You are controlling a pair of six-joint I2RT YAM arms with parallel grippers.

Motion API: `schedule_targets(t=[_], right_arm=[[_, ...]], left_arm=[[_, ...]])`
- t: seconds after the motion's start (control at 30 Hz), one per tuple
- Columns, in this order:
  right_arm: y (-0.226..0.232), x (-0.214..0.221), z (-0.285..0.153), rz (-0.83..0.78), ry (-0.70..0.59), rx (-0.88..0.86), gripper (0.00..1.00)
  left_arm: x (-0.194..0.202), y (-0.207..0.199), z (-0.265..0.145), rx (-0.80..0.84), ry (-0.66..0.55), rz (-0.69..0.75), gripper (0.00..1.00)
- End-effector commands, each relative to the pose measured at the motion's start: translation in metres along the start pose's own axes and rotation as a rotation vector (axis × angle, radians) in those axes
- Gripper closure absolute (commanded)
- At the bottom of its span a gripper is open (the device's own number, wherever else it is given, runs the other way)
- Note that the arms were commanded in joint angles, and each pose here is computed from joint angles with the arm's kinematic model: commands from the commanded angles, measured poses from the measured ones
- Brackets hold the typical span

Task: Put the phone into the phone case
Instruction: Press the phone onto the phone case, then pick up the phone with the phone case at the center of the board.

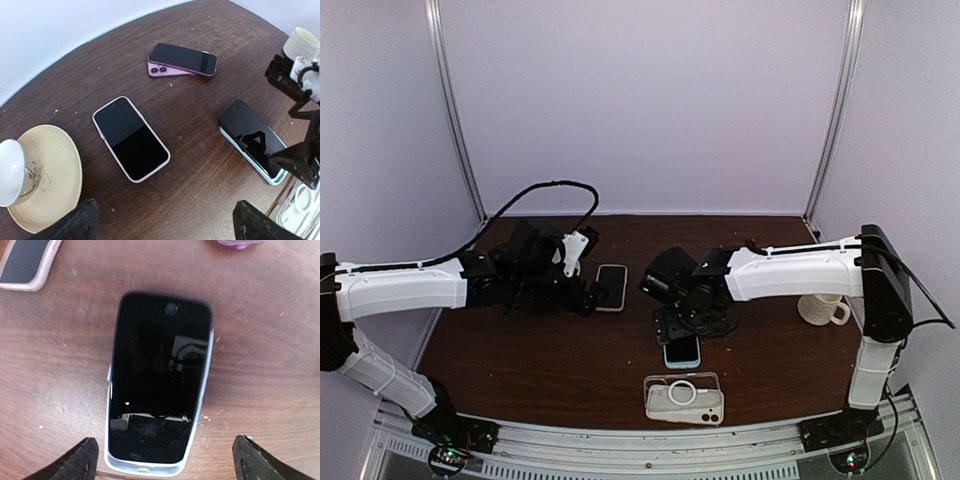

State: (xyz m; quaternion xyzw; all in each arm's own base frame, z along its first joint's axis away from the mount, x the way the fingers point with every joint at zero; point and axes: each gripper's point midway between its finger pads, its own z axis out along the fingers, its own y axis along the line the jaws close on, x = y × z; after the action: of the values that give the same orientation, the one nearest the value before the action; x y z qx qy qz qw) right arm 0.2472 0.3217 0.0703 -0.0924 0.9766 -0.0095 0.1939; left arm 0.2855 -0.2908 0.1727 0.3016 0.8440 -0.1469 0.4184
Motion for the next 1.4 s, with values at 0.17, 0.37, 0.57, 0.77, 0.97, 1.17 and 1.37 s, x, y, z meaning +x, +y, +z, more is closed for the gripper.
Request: schedule_targets(t=[0.17, 0.37, 0.57, 0.77, 0.97, 1.17, 1.37], right_arm=[[0.002, -0.018, 0.008, 0.151, -0.029, -0.082, 0.01], [0.002, -0.009, 0.028, 0.162, 0.031, -0.075, 0.01], [-0.001, 0.009, 0.049, 0.136, 0.099, -0.037, 0.01], [-0.003, 0.02, 0.059, 0.098, 0.131, 0.001, 0.01], [-0.003, 0.028, 0.061, 0.066, 0.144, 0.031, 0.02], [0.0, 0.029, 0.063, 0.072, 0.147, 0.014, 0.11], [0.0, 0.031, 0.066, 0.066, 0.158, 0.019, 0.12]], left_arm=[[-0.012, 0.003, -0.005, -0.009, -0.035, 0.007, 0.03], [-0.012, 0.002, -0.006, -0.003, -0.036, 0.005, 0.03], [-0.011, 0.001, -0.006, 0.001, -0.034, 0.005, 0.02], [-0.011, 0.001, -0.005, 0.002, -0.034, 0.007, 0.03], [-0.012, 0.001, -0.006, 0.0, -0.036, 0.009, 0.02], [-0.012, 0.001, -0.006, 0.0, -0.035, 0.012, 0.03], [-0.012, 0.001, -0.006, -0.002, -0.036, 0.013, 0.03]])
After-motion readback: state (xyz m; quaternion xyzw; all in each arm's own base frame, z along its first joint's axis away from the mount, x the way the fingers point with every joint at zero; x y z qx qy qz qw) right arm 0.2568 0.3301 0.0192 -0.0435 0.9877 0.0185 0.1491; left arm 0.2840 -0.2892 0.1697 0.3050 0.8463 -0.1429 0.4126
